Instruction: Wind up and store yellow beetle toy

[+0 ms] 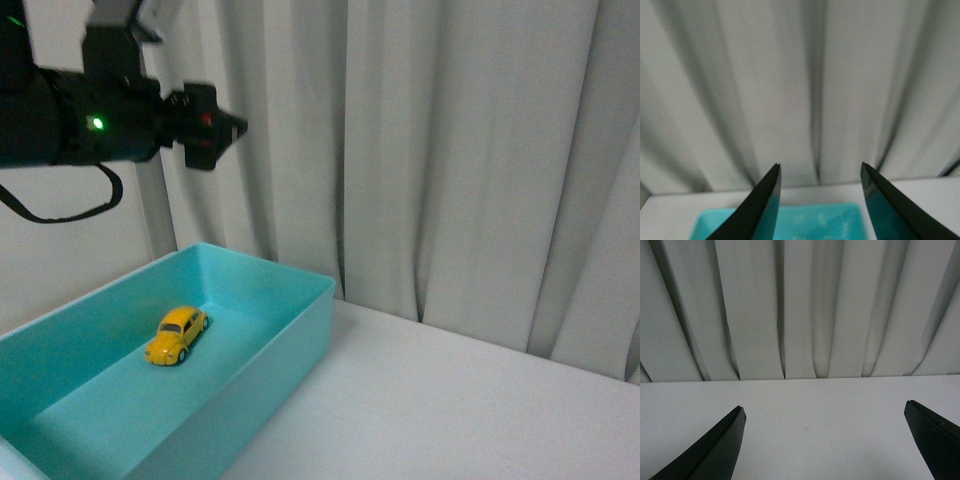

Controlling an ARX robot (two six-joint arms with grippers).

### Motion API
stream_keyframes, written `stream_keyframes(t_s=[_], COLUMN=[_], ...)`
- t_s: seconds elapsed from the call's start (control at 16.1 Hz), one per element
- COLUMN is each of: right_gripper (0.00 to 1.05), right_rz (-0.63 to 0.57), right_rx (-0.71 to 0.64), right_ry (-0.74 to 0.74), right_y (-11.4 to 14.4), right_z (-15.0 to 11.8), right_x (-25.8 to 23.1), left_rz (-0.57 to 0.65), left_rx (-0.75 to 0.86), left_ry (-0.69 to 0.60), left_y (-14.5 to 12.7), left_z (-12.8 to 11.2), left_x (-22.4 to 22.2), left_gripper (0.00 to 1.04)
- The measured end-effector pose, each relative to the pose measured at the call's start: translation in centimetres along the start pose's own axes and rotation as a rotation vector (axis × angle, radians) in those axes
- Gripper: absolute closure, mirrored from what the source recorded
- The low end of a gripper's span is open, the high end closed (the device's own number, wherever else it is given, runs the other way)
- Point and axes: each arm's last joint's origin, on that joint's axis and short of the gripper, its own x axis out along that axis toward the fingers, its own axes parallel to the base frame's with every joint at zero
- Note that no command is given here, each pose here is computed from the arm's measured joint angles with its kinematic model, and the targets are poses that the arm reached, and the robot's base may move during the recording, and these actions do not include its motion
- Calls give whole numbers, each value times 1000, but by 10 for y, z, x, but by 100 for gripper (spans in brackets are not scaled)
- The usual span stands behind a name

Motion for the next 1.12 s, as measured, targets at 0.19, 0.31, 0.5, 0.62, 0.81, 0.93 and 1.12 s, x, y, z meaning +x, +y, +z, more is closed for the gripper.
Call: stream_keyframes(t_s=[0.19,0.31,0.5,0.62,0.81,0.93,1.12], right_gripper=[7,7,7,7,7,7,7], right_rz=[-1,0,2,0,0,0,0], right_rx=[0,0,0,0,0,0,0], right_ry=[0,-1,0,0,0,0,-1], right_y=[0,0,0,0,0,0,0], right_z=[0,0,0,0,0,0,0], right_x=[0,0,0,0,0,0,0], left_rz=[-13,13,-6,0,4,5,4], left_rx=[-21,-60,-69,-66,-69,-69,-69], left_ry=[-149,-70,-73,-95,-70,-107,-79], left_y=[-29,-39,-54,-60,-79,-80,-80], left_z=[8,-24,-38,-42,-69,-72,-78], left_x=[-47,-60,-78,-89,-123,-129,-133], left_gripper=[81,102,103,103,103,103,103])
